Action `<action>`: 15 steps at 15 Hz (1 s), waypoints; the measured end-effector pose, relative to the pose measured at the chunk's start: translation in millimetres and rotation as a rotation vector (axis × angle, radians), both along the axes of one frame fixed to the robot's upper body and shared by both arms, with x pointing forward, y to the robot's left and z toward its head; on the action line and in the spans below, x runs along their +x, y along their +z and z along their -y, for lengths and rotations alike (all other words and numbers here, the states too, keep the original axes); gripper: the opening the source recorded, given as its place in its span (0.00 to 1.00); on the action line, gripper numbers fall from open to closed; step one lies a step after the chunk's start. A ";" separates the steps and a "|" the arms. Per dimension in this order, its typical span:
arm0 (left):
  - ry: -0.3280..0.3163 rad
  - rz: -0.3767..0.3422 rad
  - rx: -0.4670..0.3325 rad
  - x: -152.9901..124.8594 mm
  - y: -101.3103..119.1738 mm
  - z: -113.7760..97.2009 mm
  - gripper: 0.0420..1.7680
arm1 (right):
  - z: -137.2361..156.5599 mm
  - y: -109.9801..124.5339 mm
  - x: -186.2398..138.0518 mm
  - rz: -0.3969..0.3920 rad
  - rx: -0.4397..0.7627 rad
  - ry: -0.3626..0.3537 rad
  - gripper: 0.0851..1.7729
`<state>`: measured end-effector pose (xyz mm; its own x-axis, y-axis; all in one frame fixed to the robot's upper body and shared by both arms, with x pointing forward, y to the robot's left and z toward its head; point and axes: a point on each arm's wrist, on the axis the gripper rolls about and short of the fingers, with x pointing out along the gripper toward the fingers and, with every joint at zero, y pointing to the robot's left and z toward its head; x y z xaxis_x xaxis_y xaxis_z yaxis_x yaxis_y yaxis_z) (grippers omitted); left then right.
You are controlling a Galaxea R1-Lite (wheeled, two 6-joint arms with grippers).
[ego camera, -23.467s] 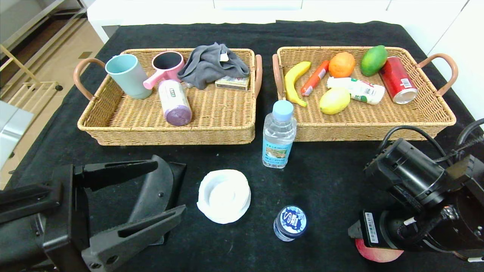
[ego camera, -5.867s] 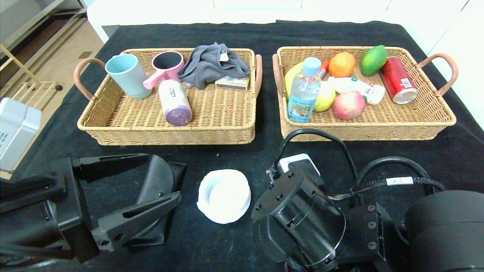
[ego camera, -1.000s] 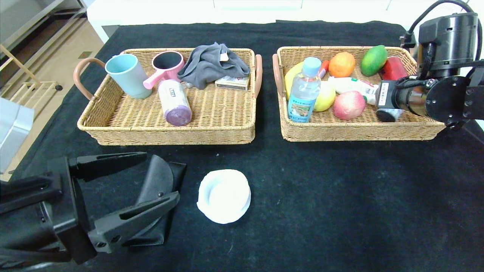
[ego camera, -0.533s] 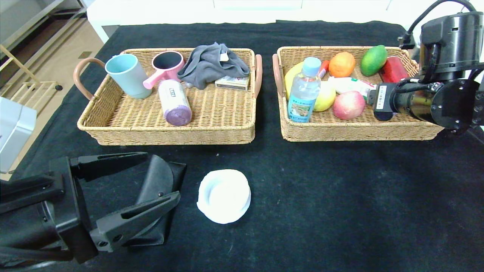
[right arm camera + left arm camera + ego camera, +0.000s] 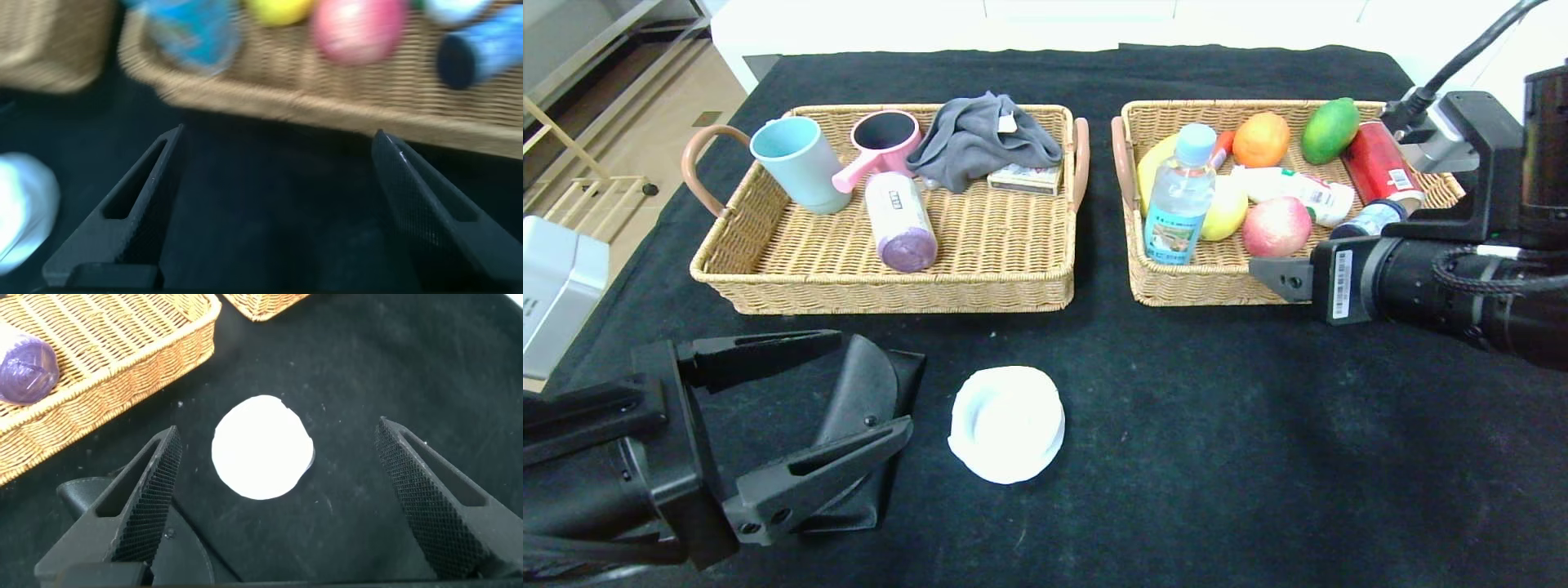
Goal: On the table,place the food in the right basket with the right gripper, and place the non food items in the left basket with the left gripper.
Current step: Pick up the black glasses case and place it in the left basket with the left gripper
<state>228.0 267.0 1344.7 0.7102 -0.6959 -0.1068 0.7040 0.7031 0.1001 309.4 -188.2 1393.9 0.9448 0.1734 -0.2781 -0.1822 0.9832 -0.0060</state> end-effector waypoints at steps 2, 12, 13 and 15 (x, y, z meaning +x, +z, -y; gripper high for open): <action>0.000 -0.001 0.004 0.2 -0.8 0.1 0.97 | 3.1 -2.9 -17.4 -0.014 0.013 0.136 0.93; 0.034 -0.034 0.046 5.9 -9.5 2.3 0.97 | 25.7 -55.2 -62.3 0.107 0.053 0.658 0.95; 0.034 -0.040 0.051 6.7 -10.6 2.7 0.97 | 29.5 -61.9 -62.7 0.132 0.056 0.675 0.95; 0.041 -0.046 0.056 8.7 -11.5 3.7 0.97 | 38.8 -76.0 -62.0 0.160 0.065 0.694 0.96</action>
